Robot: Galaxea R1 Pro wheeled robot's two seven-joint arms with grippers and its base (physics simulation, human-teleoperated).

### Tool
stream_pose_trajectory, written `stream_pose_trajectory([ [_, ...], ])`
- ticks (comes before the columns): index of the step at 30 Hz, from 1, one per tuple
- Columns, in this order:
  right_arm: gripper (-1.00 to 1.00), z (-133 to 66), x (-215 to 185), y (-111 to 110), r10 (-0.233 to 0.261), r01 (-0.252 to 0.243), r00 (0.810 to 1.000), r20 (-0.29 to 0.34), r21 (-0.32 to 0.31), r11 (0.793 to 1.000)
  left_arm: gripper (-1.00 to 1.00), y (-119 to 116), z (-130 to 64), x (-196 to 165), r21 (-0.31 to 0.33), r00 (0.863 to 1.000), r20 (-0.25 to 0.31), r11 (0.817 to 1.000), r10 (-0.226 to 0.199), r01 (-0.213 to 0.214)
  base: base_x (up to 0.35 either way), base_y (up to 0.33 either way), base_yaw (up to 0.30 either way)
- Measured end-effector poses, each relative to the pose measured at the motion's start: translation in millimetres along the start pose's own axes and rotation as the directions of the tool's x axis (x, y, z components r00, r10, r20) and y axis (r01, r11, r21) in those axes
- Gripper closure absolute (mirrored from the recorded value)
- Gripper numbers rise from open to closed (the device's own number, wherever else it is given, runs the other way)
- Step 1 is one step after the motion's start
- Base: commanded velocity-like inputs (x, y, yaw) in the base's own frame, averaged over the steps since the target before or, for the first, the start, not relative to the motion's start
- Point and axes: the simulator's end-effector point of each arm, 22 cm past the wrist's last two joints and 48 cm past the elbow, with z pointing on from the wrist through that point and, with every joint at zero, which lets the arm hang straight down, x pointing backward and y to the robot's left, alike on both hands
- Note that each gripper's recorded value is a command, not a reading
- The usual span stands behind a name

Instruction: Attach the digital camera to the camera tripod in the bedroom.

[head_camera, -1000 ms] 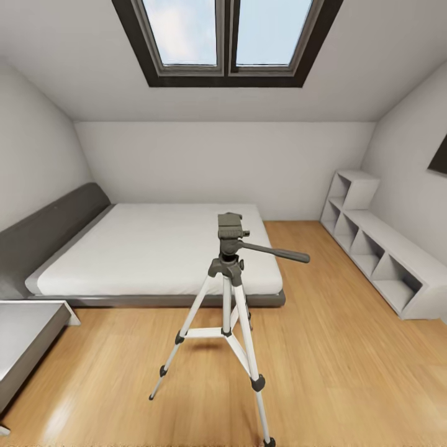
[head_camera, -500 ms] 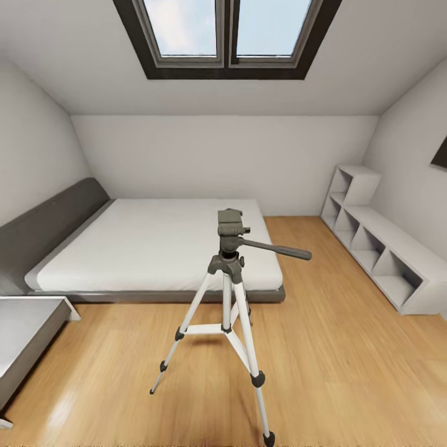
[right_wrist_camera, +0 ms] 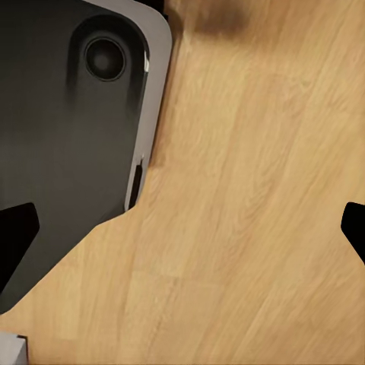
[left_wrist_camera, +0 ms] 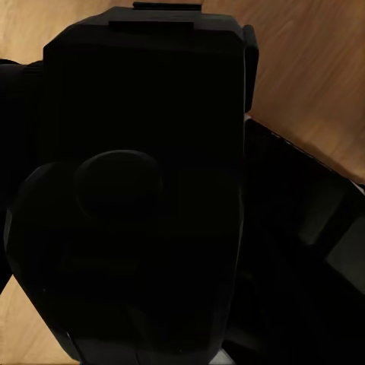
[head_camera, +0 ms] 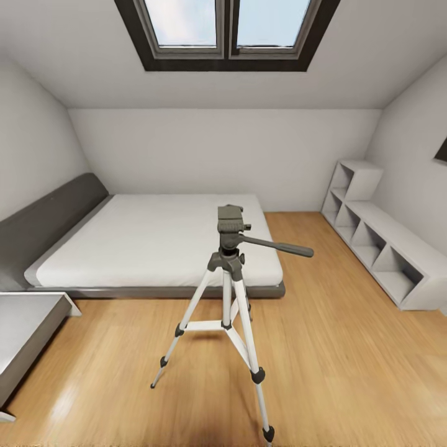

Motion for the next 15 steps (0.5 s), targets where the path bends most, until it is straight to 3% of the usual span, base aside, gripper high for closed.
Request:
stream_pose_trajectory([
  [15,-1.00,2.1,9.4,0.8,0.000,0.000,1.000,-0.023,-0.004,1.000,1.00,4.3,2.4,8.9,-0.011,1.000,-0.022,1.000,0.001,-0.001,0.000,0.000,0.000],
])
